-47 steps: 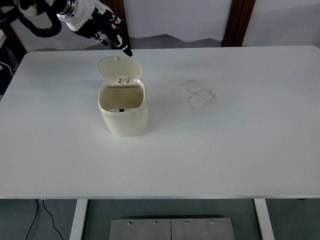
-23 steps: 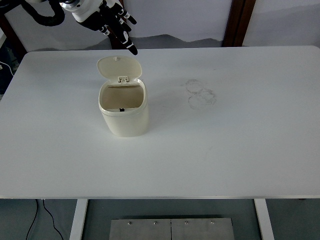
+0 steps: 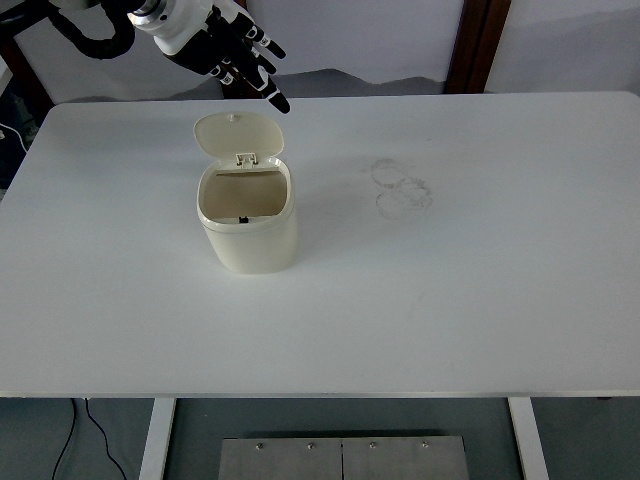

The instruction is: Close trash bin

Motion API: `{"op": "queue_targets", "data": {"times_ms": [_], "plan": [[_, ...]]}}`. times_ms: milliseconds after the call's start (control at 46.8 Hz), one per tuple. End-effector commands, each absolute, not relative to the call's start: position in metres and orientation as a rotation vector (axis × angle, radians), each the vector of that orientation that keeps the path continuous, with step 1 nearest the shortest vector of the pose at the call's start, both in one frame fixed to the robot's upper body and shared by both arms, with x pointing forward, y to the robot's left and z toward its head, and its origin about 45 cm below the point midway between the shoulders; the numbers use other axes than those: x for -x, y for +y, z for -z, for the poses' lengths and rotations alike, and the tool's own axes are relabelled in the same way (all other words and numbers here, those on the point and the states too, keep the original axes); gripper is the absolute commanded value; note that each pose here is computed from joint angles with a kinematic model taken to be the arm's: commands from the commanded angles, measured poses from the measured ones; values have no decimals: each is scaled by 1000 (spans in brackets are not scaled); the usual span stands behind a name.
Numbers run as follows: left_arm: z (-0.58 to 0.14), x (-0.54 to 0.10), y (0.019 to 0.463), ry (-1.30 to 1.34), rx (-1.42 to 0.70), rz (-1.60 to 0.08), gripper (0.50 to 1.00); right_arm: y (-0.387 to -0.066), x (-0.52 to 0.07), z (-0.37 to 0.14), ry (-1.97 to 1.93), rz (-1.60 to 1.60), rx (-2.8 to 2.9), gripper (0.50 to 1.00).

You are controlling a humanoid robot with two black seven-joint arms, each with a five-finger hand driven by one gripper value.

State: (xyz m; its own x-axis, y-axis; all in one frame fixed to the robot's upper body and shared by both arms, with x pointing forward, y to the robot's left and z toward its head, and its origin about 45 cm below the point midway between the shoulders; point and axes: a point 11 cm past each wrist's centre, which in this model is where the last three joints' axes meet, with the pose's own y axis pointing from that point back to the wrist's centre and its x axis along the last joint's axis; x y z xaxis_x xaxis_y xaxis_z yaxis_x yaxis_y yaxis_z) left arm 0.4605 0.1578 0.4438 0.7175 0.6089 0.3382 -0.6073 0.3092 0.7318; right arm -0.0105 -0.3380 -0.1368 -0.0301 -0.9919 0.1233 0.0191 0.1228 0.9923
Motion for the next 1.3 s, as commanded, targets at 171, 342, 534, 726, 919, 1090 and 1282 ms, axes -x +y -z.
{"op": "queue_targets", "data": {"times_ms": [171, 342, 534, 726, 919, 1090, 1282], "plan": [[-448, -461, 166, 22, -947, -824, 1000, -338, 10, 137, -1275, 1148, -1091, 995], [-428, -458, 175, 35, -1020, -824, 1000, -338, 10, 137, -1275, 1148, -1091, 995], [-420, -455, 177, 53, -1028, -829, 1000, -338, 10, 137, -1275, 1148, -1091, 995], [-420, -454, 175, 67, -1016, -826, 1000, -338, 10, 137, -1276, 1149, -1090, 995], [-417, -449, 168, 118, -989, -800, 1000, -338, 10, 137, -1275, 1148, -1091, 995], [-409, -442, 160, 149, -988, -784, 1000, -338, 10, 137, -1275, 1148, -1091, 995], [-399, -434, 156, 176, -997, -764, 1000, -338, 10, 137, -1275, 1148, -1091, 995]]}}
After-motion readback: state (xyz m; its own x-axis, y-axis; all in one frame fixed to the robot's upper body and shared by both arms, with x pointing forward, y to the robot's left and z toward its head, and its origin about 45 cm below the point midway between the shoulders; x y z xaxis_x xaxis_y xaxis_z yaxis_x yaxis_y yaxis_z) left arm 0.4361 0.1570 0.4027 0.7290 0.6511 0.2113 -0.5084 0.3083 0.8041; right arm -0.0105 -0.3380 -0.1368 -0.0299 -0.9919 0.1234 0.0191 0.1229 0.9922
